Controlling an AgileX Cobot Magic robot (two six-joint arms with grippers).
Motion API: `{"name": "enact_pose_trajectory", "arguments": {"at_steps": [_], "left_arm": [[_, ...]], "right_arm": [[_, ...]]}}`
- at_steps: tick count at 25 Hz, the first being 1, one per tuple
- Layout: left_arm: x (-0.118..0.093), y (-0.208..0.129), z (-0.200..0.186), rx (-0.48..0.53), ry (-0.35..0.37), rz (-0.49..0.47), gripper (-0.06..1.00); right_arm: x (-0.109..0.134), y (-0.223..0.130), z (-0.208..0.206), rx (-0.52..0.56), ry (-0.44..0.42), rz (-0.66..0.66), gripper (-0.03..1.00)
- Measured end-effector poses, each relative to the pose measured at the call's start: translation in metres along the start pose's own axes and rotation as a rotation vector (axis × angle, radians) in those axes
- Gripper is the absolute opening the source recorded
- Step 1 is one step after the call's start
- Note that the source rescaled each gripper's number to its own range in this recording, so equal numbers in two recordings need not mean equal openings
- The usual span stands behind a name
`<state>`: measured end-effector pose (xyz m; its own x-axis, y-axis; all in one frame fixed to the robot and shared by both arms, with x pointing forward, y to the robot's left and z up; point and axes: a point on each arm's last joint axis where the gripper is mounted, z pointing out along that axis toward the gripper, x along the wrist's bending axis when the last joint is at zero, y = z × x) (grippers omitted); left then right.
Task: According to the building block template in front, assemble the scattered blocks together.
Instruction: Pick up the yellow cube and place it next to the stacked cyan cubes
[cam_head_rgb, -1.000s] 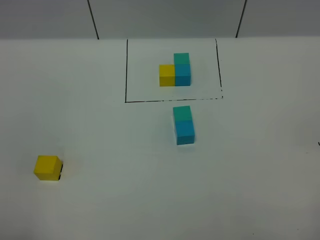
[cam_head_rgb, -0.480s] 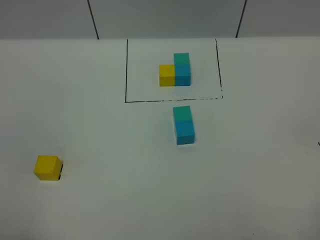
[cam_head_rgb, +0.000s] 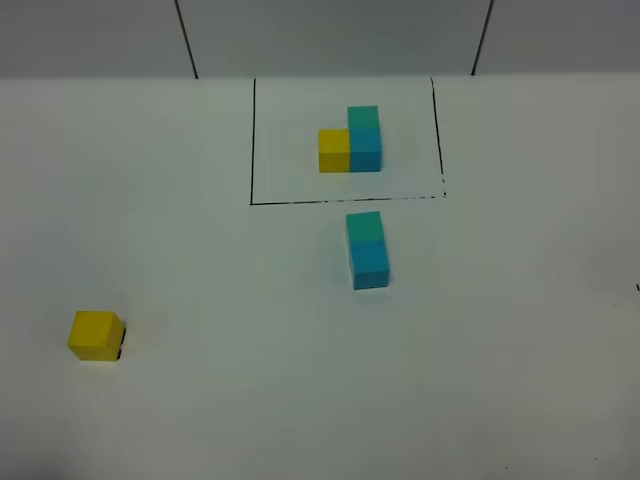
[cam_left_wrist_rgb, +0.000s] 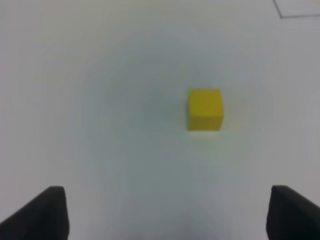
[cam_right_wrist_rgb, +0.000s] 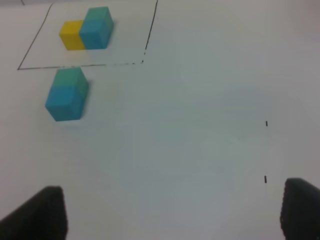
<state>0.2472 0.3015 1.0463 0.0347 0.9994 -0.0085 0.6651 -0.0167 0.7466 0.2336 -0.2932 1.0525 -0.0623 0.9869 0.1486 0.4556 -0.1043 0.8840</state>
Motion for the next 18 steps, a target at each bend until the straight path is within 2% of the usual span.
{"name": "enact_pose_trajectory", "arguments": {"at_steps": [5, 12, 15, 18], "left_arm": [[0.003, 0.035, 0.027, 0.268, 0.049, 0.004, 0.9], [0.004, 0.093, 0.077, 0.516, 0.076, -0.013, 0.91], [0.0, 0.103, 0.102, 0.603, 0.055, -0.047, 0.91], [-0.005, 0.102, 0.124, 0.684, 0.002, -0.066, 0.91]], "right_arm": [[0.0, 0.0, 0.0, 0.0, 0.0, 0.0, 0.73], [0.0, 0.0, 0.0, 0.0, 0.0, 0.0, 0.73], [0.0, 0.0, 0.0, 0.0, 0.0, 0.0, 0.73], [0.0, 0.0, 0.0, 0.0, 0.0, 0.0, 0.73]]}}
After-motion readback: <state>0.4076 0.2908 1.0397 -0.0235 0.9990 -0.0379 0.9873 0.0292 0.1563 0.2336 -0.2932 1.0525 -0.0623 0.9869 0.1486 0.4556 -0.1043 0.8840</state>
